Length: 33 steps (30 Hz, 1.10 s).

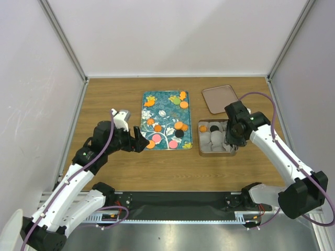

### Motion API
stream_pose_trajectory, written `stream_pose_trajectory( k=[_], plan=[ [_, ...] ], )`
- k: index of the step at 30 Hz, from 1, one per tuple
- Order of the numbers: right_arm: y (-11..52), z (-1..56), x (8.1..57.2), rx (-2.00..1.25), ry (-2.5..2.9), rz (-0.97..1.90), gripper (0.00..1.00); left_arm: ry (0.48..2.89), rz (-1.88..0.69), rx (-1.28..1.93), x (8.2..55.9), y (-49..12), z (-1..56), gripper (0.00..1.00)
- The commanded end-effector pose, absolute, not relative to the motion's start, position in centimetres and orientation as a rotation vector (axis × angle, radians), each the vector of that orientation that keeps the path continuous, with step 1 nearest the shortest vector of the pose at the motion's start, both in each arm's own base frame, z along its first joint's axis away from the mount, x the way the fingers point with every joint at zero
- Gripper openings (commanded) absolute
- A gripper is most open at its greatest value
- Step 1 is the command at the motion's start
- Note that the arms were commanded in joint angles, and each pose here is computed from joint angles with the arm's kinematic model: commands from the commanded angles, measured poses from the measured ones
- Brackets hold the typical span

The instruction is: Pack the cookies

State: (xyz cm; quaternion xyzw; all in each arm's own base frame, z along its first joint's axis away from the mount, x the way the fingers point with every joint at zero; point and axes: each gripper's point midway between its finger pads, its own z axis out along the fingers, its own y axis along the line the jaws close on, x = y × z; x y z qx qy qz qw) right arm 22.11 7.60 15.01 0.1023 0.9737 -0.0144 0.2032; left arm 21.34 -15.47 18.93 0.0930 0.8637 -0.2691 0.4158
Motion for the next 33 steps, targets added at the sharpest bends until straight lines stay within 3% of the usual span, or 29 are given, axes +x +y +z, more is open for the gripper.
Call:
stream_pose_trajectory(
  k=[1,33],
  plan=[
    [7.9,15.6,23.5,0.273,2.664,0.004,0.41,2.139,-0.685,0.254,21.6,-15.9,19.5,0.85],
    [7.6,13.8,25.0,0.281,2.664,-0.038,0.47,2.156,-0.691,0.272,21.4,-16.3,19.0,0.85]
  ],
)
